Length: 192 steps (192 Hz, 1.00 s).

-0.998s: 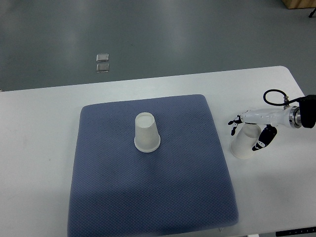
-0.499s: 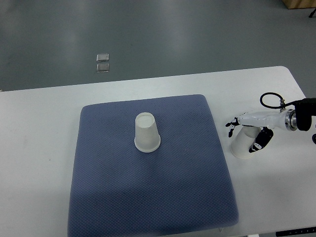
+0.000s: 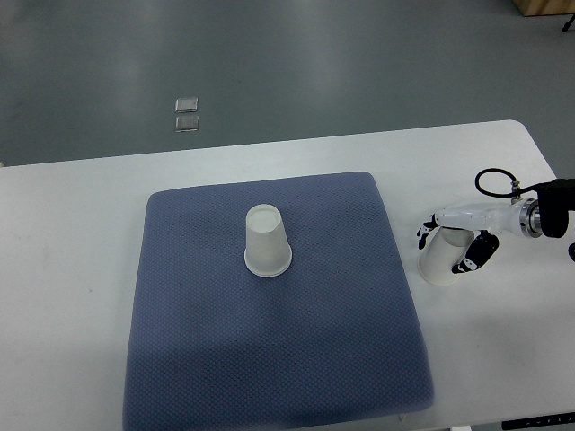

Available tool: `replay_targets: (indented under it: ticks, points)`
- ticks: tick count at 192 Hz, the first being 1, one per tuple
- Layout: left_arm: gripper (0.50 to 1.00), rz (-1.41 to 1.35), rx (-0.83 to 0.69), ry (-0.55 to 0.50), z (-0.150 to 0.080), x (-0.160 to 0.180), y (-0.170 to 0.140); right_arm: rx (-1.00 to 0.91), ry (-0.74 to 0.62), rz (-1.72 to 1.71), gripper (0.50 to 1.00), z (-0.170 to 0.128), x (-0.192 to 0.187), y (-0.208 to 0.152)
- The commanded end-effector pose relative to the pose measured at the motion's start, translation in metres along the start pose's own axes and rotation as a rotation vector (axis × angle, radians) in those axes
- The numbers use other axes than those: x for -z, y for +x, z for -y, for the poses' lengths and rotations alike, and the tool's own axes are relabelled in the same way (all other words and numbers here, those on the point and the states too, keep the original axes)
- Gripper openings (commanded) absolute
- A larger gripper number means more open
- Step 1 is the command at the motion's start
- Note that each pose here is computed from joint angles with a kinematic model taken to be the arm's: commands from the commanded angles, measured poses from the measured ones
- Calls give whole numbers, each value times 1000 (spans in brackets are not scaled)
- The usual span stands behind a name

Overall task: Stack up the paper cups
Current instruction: 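Close the right hand fingers around the upside-down white paper cup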

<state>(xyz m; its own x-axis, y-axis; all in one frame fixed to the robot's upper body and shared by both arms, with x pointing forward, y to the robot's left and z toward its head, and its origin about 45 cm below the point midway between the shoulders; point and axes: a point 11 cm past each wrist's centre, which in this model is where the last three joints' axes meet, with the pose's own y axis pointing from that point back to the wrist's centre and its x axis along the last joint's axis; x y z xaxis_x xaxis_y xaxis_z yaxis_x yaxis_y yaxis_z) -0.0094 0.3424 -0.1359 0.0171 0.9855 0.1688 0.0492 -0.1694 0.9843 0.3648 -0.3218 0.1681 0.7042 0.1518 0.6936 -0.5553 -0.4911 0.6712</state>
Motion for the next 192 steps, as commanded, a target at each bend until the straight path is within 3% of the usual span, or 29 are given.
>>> replay_targets:
  ticks: [1,70,84,192]
  points:
    - [1000,0,1,0,0,0,0,3,1,0,799,1,0,-1]
    - [1000,0,1,0,0,0,0,8,5,3,721,2,2,0]
    - [1000,0,1,0,0,0,0,8,5,3,686,2,2,0]
    - [1000,0,1,0,0,0,0,-52,-14,-11,693,-11,-3,34]
